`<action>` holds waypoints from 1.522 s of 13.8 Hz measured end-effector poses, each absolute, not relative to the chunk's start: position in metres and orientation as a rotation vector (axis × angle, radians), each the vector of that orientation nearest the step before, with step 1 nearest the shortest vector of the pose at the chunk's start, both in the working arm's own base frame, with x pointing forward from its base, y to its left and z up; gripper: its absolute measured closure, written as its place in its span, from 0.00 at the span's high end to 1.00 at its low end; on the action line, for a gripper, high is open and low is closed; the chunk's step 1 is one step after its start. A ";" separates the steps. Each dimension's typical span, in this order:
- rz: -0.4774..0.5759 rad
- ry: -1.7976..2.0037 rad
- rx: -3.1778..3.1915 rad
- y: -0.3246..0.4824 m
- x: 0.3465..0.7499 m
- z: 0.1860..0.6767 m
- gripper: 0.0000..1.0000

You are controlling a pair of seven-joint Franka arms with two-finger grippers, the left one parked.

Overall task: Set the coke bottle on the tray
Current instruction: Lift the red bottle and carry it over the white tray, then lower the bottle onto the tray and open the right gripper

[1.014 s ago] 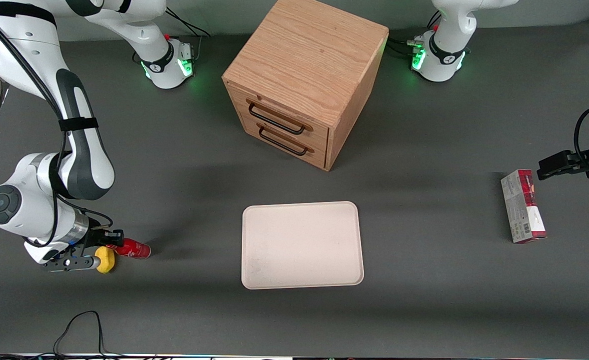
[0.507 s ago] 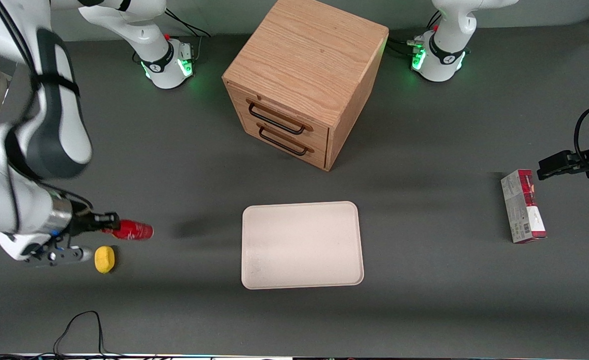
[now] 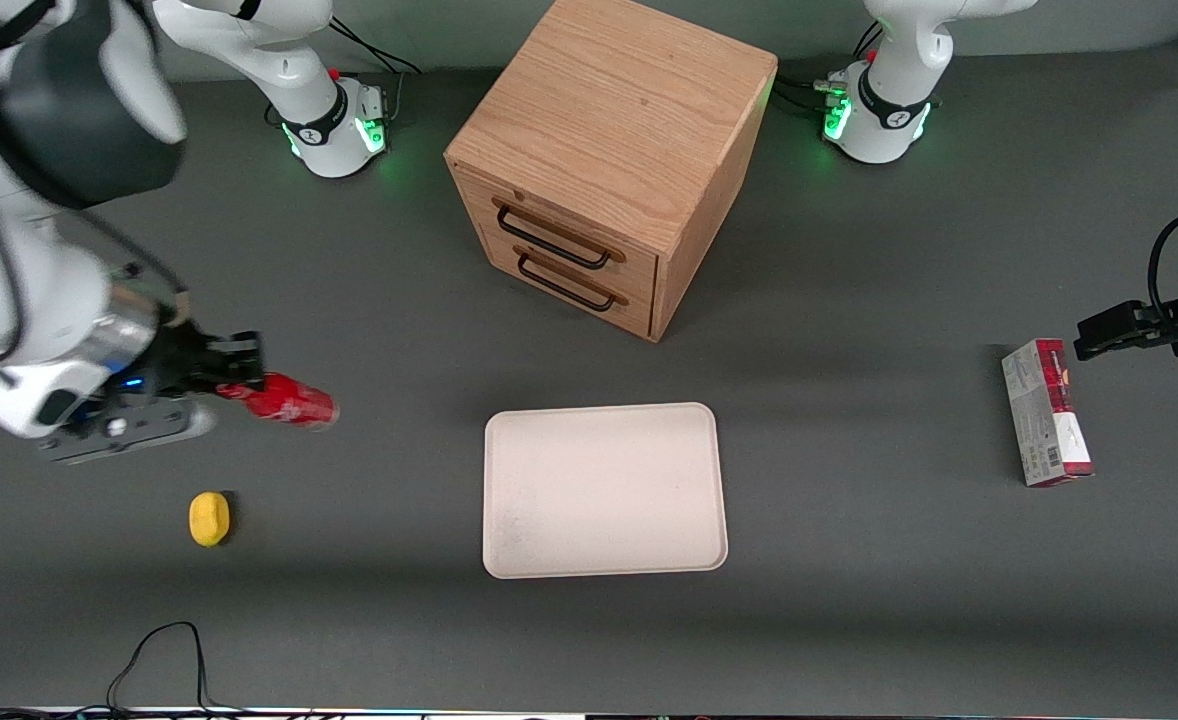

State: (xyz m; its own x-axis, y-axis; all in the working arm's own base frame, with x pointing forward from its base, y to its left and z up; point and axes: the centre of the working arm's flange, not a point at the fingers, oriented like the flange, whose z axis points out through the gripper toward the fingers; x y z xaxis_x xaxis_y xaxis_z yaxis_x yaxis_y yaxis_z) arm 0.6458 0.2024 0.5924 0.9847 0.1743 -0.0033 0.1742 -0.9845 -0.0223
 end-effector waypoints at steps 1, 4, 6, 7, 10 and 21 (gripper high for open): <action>-0.048 -0.274 -3.106 0.234 0.645 0.586 0.32; -0.163 -0.316 -3.106 0.306 0.656 0.534 0.32; -0.182 -0.357 -3.090 0.336 0.669 0.482 0.32; -0.187 -0.374 -3.080 0.346 0.675 0.456 0.32; -0.241 -0.433 -3.089 0.361 0.691 0.388 0.32; -0.290 -0.447 -3.056 0.370 0.702 0.335 0.79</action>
